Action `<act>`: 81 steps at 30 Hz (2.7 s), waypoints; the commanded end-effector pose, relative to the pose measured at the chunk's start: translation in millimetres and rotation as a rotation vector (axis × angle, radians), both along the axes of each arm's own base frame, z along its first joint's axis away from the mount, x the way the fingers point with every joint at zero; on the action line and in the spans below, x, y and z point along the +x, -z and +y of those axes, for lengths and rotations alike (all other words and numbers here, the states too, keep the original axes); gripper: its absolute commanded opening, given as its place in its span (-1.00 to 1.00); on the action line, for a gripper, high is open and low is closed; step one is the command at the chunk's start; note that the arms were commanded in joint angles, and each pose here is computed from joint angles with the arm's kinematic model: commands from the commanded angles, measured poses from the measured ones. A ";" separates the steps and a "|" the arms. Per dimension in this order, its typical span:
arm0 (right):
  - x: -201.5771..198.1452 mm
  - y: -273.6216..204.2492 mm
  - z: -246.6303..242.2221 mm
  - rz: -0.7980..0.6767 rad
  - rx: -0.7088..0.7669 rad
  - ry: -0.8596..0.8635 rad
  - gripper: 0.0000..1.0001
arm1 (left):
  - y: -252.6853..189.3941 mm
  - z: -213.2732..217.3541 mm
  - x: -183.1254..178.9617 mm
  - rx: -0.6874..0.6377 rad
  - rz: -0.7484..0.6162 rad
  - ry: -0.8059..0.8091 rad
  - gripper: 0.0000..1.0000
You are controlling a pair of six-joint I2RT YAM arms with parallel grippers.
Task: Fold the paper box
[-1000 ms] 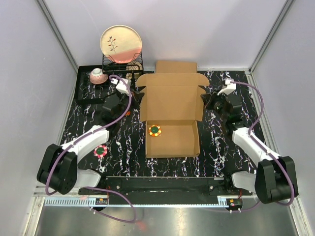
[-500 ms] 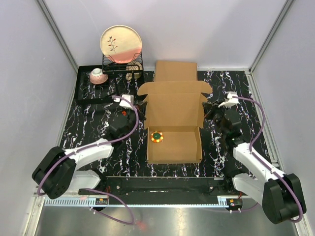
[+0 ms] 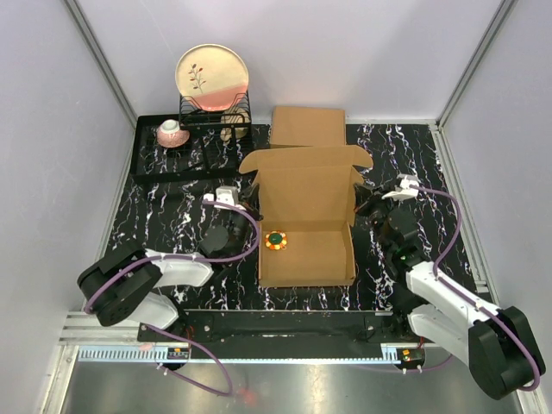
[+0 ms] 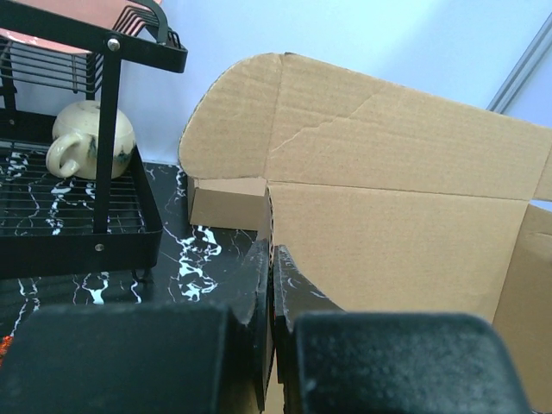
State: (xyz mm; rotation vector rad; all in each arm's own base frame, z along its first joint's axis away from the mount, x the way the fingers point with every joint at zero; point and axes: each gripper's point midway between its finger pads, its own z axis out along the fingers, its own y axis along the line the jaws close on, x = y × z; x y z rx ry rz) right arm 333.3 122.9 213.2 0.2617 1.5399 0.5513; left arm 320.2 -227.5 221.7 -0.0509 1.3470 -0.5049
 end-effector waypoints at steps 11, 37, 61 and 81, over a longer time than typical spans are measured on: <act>-25.8 51.4 6.3 0.023 -0.087 0.012 -1.00 | -34.2 -43.8 -42.3 0.105 -0.259 0.097 -1.00; -74.1 99.5 26.2 0.150 -0.060 -0.041 -0.94 | 15.3 -83.6 -106.5 0.105 -0.124 0.255 -0.99; -79.2 99.8 23.2 0.165 -0.038 -0.017 -0.99 | -60.6 -60.2 -88.6 0.059 -0.193 0.001 -1.00; -56.3 91.6 78.1 0.114 -0.002 -0.102 -1.00 | -78.9 26.5 -37.8 -0.087 -0.240 -0.149 -1.00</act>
